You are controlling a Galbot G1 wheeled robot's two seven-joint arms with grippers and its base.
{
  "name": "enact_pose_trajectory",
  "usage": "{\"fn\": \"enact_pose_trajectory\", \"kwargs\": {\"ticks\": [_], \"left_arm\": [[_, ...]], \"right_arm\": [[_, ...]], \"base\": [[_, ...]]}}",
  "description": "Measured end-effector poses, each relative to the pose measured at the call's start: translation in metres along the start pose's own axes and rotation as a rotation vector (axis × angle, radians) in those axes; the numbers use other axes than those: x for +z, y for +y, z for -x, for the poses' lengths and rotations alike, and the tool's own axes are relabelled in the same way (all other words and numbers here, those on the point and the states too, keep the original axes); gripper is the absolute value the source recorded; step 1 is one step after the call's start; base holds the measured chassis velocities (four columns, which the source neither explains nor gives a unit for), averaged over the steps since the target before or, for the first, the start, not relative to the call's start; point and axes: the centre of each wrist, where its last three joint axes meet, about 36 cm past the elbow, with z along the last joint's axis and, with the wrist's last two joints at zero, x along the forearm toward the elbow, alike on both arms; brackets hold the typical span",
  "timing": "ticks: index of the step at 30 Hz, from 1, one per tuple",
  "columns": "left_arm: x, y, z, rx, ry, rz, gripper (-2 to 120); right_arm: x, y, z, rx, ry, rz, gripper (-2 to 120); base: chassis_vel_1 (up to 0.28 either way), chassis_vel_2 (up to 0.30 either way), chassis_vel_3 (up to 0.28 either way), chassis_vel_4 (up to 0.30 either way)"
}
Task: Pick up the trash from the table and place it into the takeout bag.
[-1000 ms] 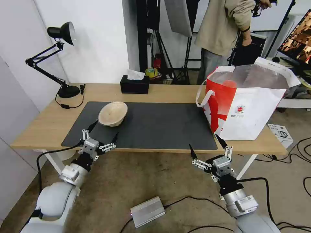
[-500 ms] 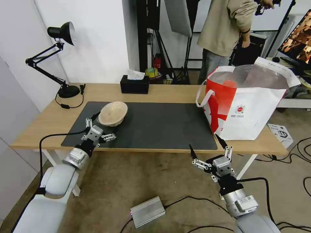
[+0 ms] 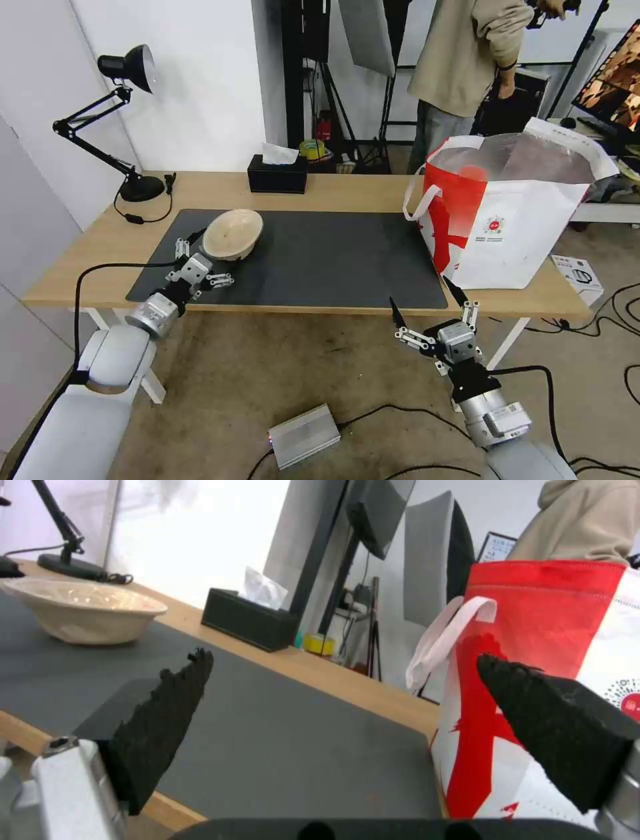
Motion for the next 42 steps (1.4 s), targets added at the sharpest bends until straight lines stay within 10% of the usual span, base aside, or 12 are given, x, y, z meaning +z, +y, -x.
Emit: {"fn": "enact_pose_trajectory", "kwargs": {"ticks": [42], "left_arm": [[0.021, -0.013, 0.075, 0.156, 0.064, -0.037, 100]], "right_arm": [[0.0, 0.0, 0.0, 0.0, 0.0, 0.0, 100]], "base": [[0.0, 0.0, 0.0, 0.0]]}}
